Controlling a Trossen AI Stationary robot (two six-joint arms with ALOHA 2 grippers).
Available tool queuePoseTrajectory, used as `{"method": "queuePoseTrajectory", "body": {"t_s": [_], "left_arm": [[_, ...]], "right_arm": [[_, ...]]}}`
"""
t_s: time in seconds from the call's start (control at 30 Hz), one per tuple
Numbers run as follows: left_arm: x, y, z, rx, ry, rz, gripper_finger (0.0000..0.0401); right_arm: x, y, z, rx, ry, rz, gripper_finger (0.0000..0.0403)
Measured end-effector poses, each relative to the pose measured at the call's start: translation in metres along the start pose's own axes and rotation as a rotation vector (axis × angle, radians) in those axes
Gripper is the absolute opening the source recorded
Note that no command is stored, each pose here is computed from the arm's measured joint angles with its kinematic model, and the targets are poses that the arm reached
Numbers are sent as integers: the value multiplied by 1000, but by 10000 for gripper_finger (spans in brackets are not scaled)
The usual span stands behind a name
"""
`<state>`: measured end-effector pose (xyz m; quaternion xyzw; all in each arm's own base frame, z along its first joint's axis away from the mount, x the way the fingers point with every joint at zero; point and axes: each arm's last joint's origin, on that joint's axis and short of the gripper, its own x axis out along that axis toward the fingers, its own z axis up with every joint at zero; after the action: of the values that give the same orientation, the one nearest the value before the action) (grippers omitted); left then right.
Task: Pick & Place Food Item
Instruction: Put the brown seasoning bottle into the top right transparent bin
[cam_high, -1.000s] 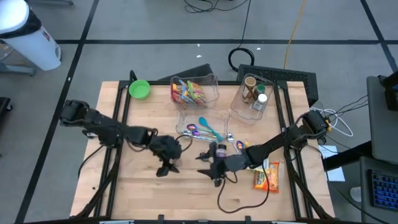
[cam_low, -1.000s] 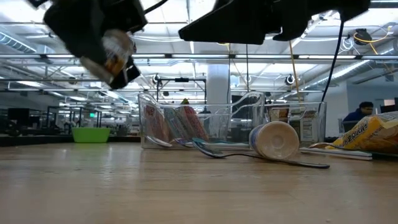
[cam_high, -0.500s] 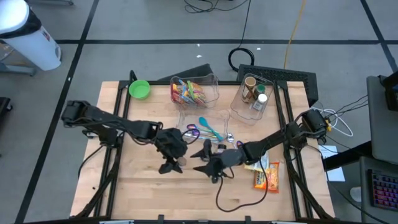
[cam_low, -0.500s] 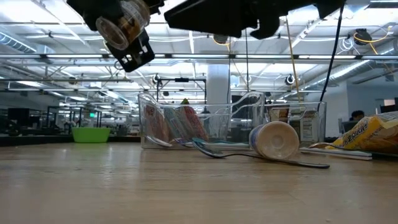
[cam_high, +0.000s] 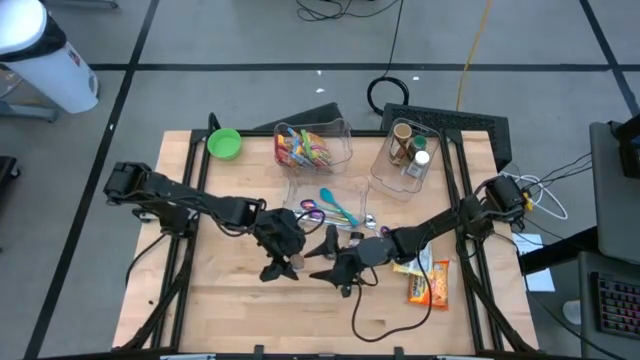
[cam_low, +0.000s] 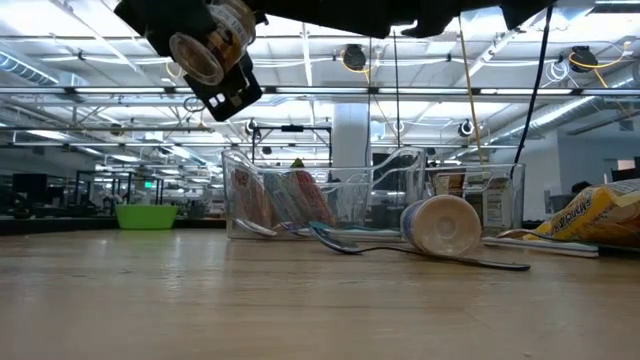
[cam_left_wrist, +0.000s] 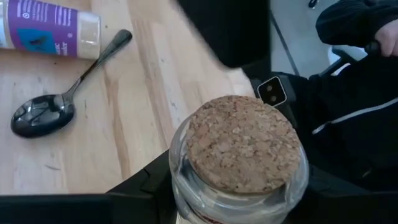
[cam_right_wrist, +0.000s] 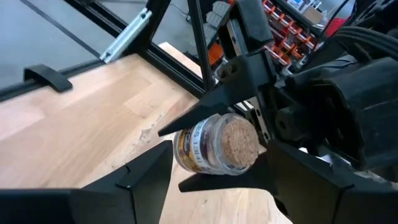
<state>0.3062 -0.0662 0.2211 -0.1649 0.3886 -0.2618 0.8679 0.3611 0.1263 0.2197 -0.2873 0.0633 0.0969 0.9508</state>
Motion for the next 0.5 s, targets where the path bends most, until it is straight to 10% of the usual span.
{"method": "queuePoseTrajectory", "body": {"t_s": [0.5], "left_arm": [[-4,5,7,20,-58,6,190]], "right_arm": [[1,-4,-1,80,-52,58,254]]}}
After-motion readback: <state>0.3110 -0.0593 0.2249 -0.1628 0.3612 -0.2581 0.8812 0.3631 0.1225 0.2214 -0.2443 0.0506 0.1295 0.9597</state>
